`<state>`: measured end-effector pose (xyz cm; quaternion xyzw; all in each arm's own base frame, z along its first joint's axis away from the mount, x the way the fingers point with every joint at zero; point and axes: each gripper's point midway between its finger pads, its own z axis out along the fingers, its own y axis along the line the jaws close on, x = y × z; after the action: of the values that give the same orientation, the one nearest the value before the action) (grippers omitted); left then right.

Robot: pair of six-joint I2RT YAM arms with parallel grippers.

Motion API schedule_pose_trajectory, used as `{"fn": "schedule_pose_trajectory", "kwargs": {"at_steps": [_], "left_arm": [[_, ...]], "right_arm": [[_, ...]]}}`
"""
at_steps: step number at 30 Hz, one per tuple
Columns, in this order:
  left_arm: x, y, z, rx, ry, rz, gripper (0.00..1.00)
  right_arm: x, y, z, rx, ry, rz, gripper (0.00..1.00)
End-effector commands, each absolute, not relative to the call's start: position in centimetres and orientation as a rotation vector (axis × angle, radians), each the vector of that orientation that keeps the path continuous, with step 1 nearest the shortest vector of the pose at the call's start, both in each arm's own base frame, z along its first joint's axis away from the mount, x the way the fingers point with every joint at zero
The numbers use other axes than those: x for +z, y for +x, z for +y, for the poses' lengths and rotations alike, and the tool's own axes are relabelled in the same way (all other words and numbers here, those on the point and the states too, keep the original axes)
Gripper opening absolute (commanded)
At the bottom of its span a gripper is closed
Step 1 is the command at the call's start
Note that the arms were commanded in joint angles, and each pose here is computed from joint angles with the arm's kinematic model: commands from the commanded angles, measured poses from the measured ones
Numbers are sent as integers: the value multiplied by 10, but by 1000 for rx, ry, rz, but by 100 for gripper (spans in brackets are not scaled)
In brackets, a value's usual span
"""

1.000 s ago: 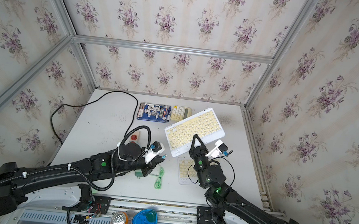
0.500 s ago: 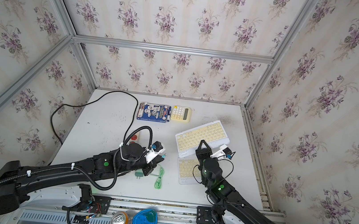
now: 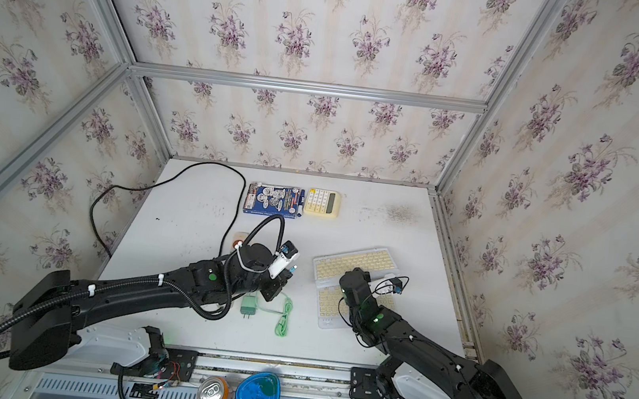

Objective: Unplug the wireless keyboard
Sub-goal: Place the keyboard at the center of the board.

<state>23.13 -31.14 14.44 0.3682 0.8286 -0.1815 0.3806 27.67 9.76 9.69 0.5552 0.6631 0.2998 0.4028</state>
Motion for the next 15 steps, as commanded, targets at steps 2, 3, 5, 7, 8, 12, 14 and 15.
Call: {"fn": "schedule_pose_trajectory", "kwargs": {"at_steps": [2, 3, 5, 7, 8, 12, 14, 15], "left_arm": [[136, 230, -314, -471, 954, 2168, 0], [133, 229, -315, -479, 964, 2179, 0], [128, 229, -318, -495, 977, 2201, 0], [123, 230, -319, -505, 988, 2231, 0], [121, 230, -319, -507, 988, 2244, 0], [115, 233, -318, -506, 984, 2274, 1], [113, 233, -317, -503, 987, 2283, 3], [112, 233, -317, -502, 987, 2288, 3]], "right_arm": [[86, 278, 98, 771, 1492, 1642, 0], [84, 279, 100, 776, 1492, 1646, 0], [78, 278, 103, 786, 1528, 1654, 0], [72, 280, 107, 783, 1540, 1667, 0], [70, 280, 108, 784, 1550, 1670, 0], [59, 283, 116, 806, 1581, 1684, 0], [53, 285, 120, 790, 1593, 1705, 0], [50, 285, 122, 785, 1597, 1716, 0]]}}
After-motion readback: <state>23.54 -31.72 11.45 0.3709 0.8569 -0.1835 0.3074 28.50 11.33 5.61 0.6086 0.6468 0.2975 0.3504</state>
